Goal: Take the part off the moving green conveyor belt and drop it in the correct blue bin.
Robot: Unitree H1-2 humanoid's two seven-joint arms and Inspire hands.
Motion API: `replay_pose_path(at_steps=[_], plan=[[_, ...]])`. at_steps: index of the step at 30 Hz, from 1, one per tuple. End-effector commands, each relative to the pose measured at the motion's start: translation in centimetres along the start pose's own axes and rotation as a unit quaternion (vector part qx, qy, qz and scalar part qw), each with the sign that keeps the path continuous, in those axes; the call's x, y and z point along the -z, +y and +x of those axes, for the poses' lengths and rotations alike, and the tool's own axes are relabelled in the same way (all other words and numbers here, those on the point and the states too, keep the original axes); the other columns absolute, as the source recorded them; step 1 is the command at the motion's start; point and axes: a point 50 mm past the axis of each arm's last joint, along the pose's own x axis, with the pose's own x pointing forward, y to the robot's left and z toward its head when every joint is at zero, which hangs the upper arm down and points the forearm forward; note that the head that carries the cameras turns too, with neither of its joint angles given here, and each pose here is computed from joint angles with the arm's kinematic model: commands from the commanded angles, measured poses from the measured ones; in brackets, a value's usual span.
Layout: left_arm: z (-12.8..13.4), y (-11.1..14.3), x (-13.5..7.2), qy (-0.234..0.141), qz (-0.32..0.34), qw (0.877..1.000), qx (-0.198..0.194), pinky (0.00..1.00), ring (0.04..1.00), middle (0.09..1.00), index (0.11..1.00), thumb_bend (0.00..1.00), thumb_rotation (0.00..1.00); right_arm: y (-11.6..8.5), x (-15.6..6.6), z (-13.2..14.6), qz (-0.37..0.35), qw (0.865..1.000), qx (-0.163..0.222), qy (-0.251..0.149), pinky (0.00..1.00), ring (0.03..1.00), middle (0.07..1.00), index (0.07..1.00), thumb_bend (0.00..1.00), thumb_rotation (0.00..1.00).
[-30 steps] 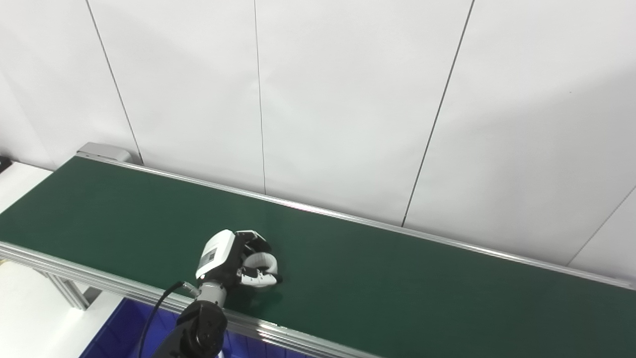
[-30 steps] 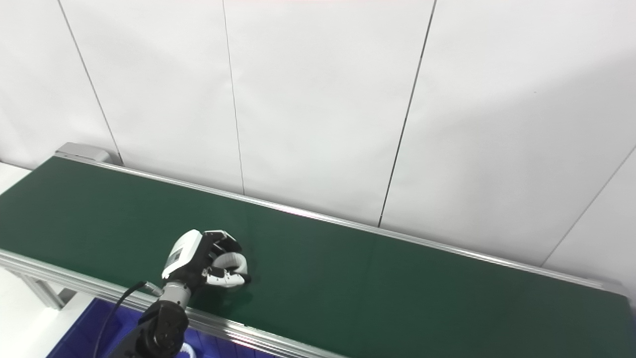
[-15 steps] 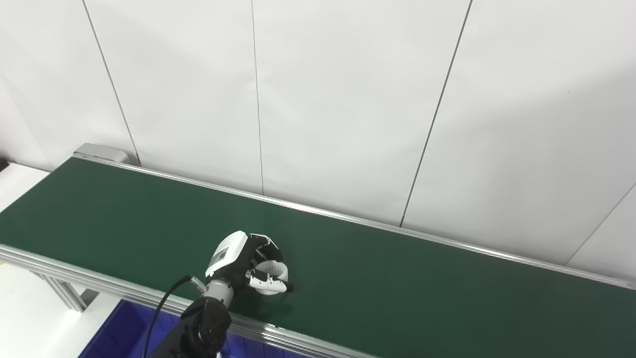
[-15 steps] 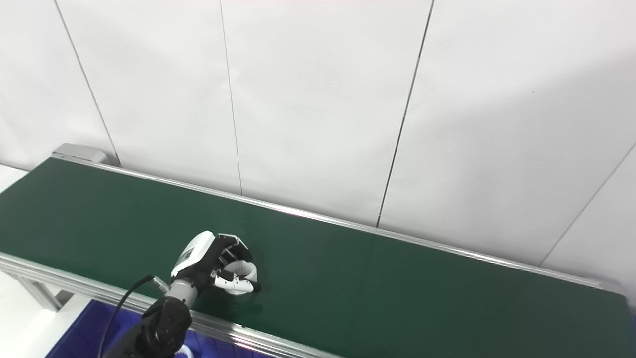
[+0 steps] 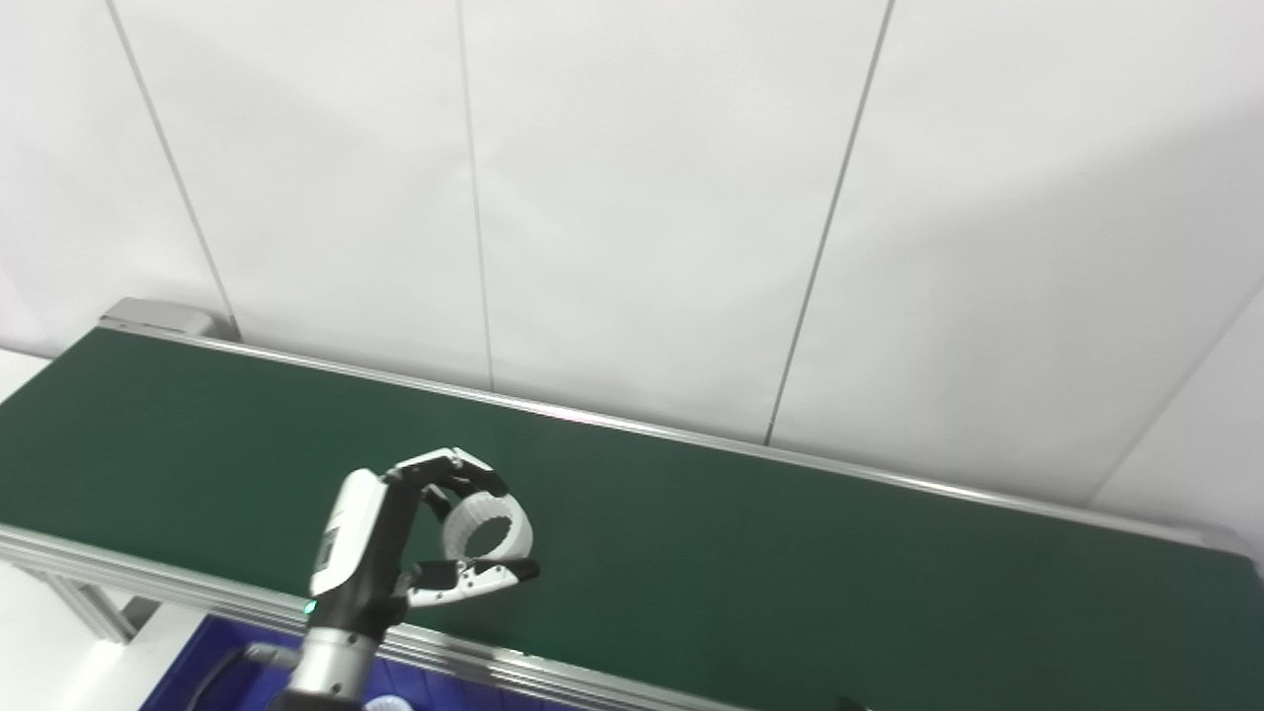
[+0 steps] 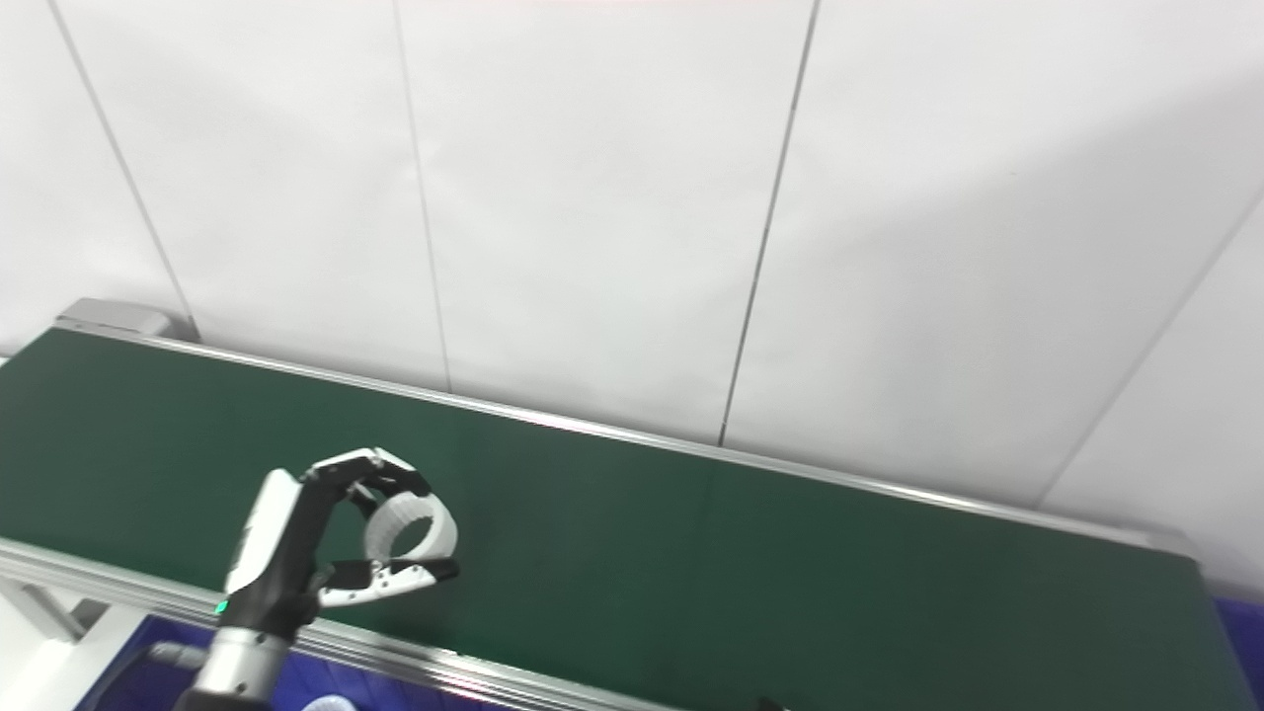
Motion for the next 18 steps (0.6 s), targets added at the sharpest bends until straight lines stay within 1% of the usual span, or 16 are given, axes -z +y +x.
replay_pose_path(at_steps=[1,2,3,5,8,10,14,16,18], plan=[[-0.1,1.2,-1.3,-0.039,-0.015,0.999,-0.026,0.30,0.391,0.470,0.522,0.50,0.00,0.0,-1.5,0.4,0.001,0.999,0.006,-0.034,0.66,0.782,0.824,0.848,0.68,0.43],[-0.4,1.4,-1.3,-0.039,-0.023,0.999,-0.025,0.30,0.391,0.470,0.522,0.50,0.00,0.2,-1.8,0.4,0.004,0.999,0.007,-0.035,0.66,0.781,0.824,0.848,0.68,0.43],[-0.8,1.6,-1.2,-0.038,-0.034,0.998,-0.021,0.32,0.397,0.475,0.518,0.50,0.00,0.3,-2.0,0.5,0.008,0.999,0.008,-0.035,0.67,0.779,0.821,0.845,0.71,0.41],[-1.2,1.8,-1.0,-0.036,-0.049,0.998,-0.012,0.32,0.398,0.475,0.518,0.50,0.00,0.5,-2.5,0.5,0.011,0.999,0.009,-0.034,0.67,0.779,0.821,0.844,0.72,0.40],[-2.5,1.8,0.1,-0.006,-0.064,0.998,0.009,0.33,0.399,0.477,0.515,0.50,0.00,0.8,-3.1,0.5,0.009,0.999,0.008,-0.033,0.68,0.788,0.830,0.850,0.73,0.42],[-3.1,1.7,0.7,0.006,-0.070,0.997,0.018,0.32,0.399,0.482,0.513,0.50,0.00,1.0,-3.3,0.6,0.007,0.999,0.008,-0.032,0.69,0.794,0.836,0.856,0.73,0.44],[-4.7,1.1,2.7,0.037,-0.090,0.994,0.042,0.36,0.419,0.490,0.504,0.50,0.00,1.3,-3.4,1.0,0.006,0.999,0.009,-0.032,0.72,0.806,0.849,0.866,0.74,0.49],[-5.1,0.8,3.4,0.048,-0.097,0.993,0.049,0.32,0.406,0.486,0.507,0.50,0.00,1.3,-3.6,1.2,0.004,0.999,0.009,-0.032,0.73,0.810,0.854,0.873,0.75,0.52],[-5.6,0.3,4.4,0.055,-0.100,0.992,0.055,0.30,0.395,0.480,0.512,0.50,0.00,1.3,-3.7,1.4,0.004,0.999,0.009,-0.033,0.72,0.807,0.852,0.876,0.75,0.53]])
